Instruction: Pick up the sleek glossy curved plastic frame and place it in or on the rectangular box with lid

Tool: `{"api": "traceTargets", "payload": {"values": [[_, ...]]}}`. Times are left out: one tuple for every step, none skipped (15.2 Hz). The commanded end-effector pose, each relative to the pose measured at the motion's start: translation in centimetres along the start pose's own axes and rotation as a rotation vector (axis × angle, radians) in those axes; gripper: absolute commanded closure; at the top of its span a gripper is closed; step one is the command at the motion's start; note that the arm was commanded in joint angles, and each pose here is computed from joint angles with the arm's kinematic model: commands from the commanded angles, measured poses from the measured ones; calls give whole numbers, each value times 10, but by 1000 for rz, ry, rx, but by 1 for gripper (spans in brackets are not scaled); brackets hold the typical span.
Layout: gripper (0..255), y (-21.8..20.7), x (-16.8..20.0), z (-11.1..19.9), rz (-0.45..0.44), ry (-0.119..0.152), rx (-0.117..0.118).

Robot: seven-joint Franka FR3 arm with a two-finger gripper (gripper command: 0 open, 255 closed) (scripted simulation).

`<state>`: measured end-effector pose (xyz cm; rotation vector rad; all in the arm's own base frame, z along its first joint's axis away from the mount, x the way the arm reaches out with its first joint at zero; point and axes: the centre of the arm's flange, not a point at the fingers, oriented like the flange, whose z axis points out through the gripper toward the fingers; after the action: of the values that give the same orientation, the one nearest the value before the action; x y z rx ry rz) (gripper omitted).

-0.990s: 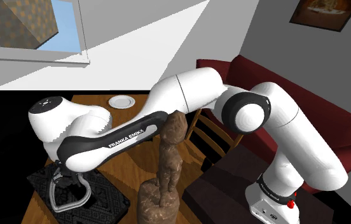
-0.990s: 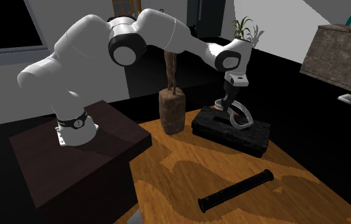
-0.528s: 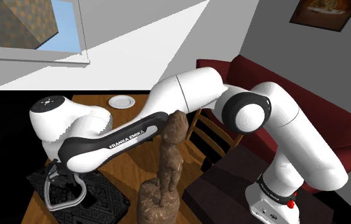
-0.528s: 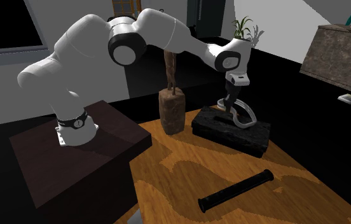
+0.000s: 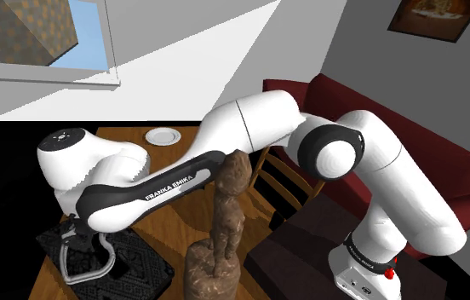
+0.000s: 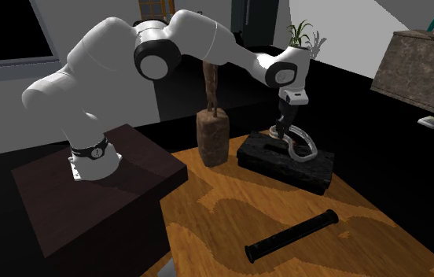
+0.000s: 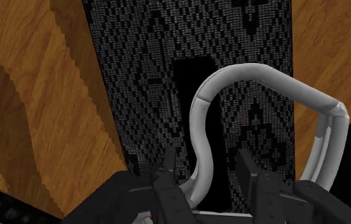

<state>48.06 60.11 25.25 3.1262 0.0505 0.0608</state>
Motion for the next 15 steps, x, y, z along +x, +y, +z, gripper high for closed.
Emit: {"api": "traceTargets", "payload": {"values": [[0, -1, -18, 53, -11, -49, -48], [0, 5, -23, 46, -10, -50, -48], [0, 3, -19, 51, -9, -50, -48], [0, 6, -15, 38, -9, -50, -48], [0, 6, -5, 47, -11, -50, -47], [0, 6, -4, 34, -11, -50, -47], [0, 5, -3, 21, -11, -50, -47], [0, 5, -3, 7, -11, -50, -47], [0, 4, -2, -3, -11, -50, -47], [0, 4, -2, -3, -11, -50, -47], [0, 4, -2, -3, -11, -50, -47], [0, 4, -2, -3, -11, -50, -47], [0, 4, -2, -3, -11, -50, -47], [0, 4, -2, -3, -11, -50, -47], [0, 4, -2, -3, -11, -50, -47]]}}
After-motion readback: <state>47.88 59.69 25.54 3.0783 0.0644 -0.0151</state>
